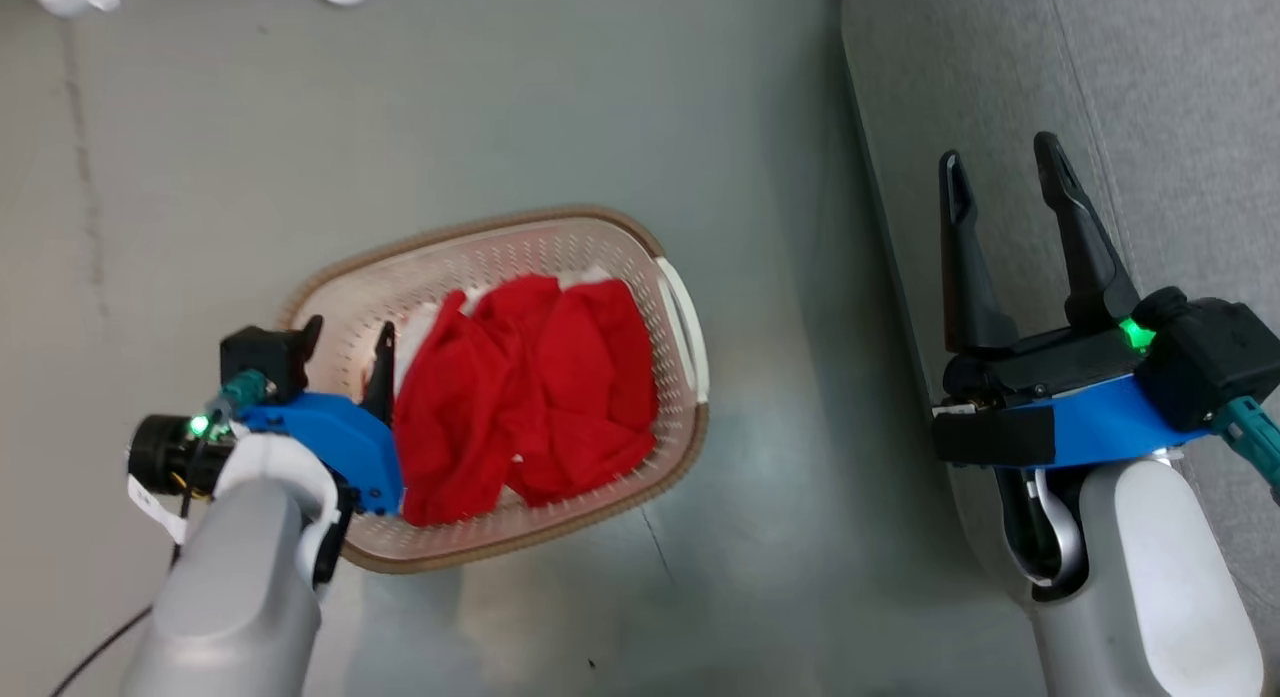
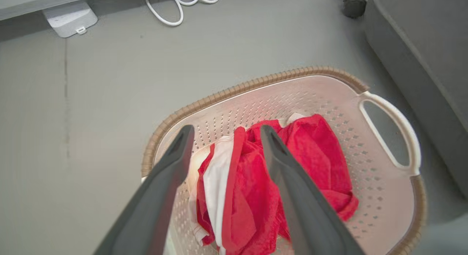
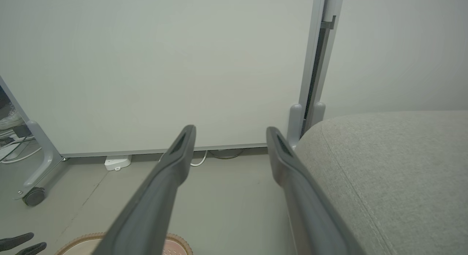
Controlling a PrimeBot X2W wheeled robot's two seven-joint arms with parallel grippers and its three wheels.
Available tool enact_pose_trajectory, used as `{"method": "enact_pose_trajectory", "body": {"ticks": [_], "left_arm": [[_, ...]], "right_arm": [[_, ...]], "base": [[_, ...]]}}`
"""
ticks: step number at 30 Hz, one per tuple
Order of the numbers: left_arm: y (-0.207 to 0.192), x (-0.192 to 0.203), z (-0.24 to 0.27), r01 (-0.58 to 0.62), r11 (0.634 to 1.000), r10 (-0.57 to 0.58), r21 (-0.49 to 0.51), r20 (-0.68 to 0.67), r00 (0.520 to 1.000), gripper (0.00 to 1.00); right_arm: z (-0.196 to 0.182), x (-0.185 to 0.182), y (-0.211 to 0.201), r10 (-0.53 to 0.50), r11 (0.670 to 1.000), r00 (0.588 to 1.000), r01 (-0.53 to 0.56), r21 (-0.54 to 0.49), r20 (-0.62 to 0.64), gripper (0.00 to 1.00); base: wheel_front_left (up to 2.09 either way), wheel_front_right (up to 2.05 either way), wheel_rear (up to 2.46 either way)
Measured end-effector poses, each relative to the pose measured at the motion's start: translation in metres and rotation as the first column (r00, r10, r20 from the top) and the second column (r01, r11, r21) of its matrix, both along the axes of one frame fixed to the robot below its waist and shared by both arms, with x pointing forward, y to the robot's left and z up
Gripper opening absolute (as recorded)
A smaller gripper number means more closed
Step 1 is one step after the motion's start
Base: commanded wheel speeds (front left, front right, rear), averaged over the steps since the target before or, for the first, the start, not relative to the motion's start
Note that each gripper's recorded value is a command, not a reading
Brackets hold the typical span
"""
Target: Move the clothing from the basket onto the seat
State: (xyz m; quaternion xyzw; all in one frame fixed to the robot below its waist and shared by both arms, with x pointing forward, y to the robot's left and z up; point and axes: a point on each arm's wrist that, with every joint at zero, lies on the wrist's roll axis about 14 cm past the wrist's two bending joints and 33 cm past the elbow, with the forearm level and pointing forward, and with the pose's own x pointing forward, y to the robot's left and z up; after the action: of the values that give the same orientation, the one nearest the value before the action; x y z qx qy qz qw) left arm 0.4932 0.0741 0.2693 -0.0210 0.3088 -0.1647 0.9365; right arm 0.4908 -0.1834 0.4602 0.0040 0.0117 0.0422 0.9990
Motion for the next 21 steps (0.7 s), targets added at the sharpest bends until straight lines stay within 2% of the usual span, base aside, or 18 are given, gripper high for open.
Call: {"method": "enact_pose_trajectory", "body": {"ticks": [5,12,21], "left_arm": [[-0.013,0.003,-0.056,0.092,0.994,-0.084,0.052,-0.125,0.989,1.0],[-0.027,-0.005,-0.121,0.181,0.976,-0.141,0.119,-0.285,0.948,1.0],[-0.035,-0.005,-0.169,0.209,0.963,-0.131,0.17,-0.385,0.914,1.0]], "right_arm": [[-0.032,0.004,-0.013,-0.03,0.999,0.998,0.031,0.016,-0.047,1.0],[-0.064,-0.001,-0.032,-0.074,0.997,0.991,0.077,0.025,-0.113,1.0],[-0.094,-0.013,-0.046,-0.109,0.992,0.974,0.12,0.042,-0.2,1.0]], "base": [[0.0,0.0,0.0],[0.0,0.0,0.0],[0.0,0.0,0.0]]}}
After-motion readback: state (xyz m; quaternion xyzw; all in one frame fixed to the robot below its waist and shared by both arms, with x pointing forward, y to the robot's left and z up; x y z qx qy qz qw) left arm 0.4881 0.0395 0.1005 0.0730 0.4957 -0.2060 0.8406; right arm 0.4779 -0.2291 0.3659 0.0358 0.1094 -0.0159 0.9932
